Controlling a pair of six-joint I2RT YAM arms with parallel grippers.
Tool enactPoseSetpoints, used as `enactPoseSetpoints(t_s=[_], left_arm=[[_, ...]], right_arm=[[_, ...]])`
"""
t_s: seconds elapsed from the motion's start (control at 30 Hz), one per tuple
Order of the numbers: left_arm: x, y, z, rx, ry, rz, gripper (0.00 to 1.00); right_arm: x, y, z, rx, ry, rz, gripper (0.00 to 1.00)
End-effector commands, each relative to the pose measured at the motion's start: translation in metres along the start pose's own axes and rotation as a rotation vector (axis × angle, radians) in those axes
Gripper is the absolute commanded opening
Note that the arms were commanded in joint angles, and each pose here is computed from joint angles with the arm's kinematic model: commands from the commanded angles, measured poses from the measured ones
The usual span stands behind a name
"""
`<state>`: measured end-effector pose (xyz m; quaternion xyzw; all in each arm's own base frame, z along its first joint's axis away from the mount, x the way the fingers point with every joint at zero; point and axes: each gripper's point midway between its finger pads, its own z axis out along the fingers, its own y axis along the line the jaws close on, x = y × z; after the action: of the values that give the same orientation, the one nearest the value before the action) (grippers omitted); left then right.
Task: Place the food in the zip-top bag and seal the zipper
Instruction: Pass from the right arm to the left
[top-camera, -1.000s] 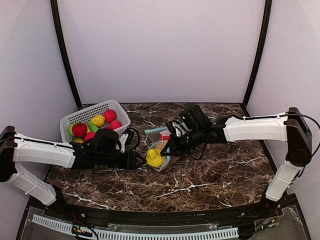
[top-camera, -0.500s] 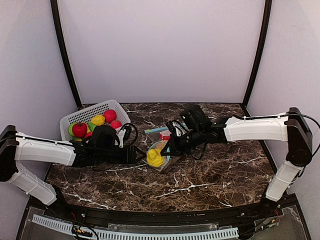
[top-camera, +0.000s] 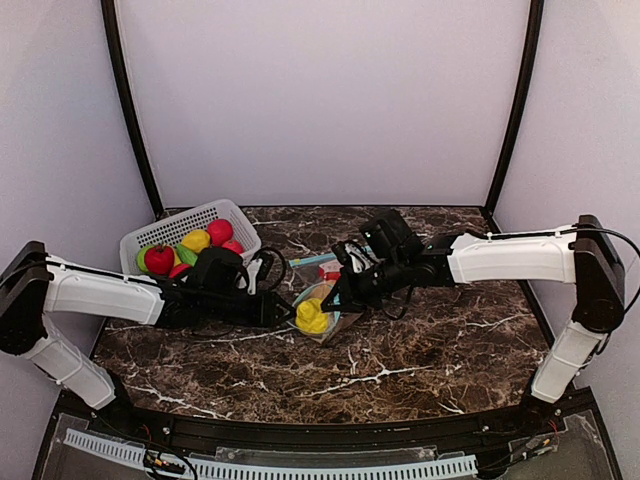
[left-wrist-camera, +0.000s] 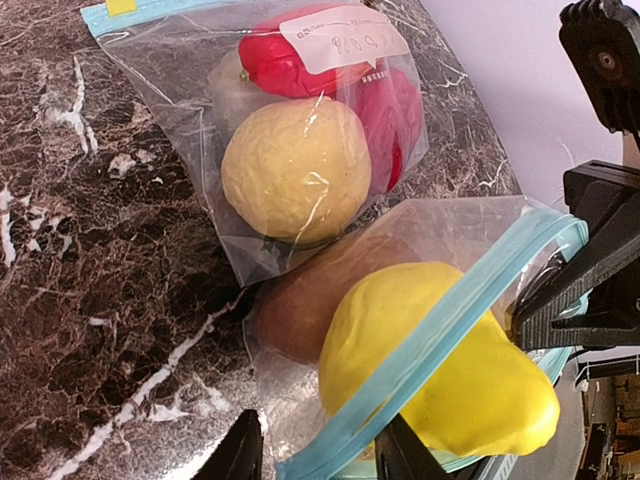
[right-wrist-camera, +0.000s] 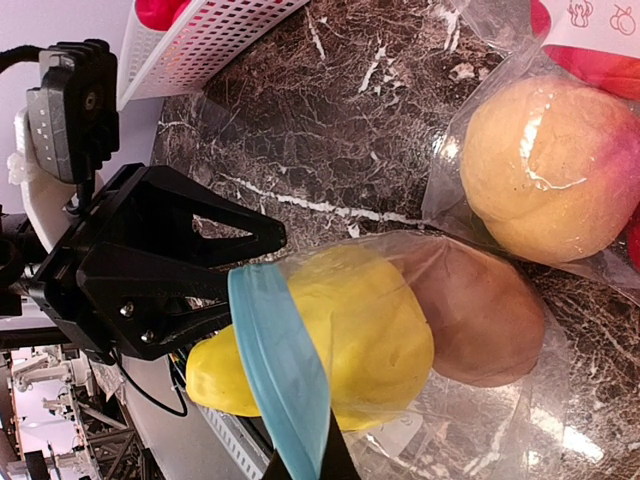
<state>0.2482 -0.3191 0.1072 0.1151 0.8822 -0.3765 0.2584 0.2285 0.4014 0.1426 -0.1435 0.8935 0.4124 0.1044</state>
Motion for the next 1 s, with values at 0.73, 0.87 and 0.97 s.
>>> enactPoseSetpoints(t_s=[0.73,0.87,0.97], left_arm=[[0.003,-0.029,-0.016,0.074,0.108,-0.060,0.01],[0.000,-0.031,-0.017,0.070,0.105,-0.076,0.01],[0.001,-0.031,-0.016,0.065,0.115,-0.079,0.01]], right_arm=[[-0.021,-0.002,-0.067,0.301,-0.188,-0.216,0.68],[-0.001,0.022,-0.070,0.280,-0.176,-0.310,0.65],[0.014,0.044,-0.065,0.238,-0.169,-0.401,0.64]])
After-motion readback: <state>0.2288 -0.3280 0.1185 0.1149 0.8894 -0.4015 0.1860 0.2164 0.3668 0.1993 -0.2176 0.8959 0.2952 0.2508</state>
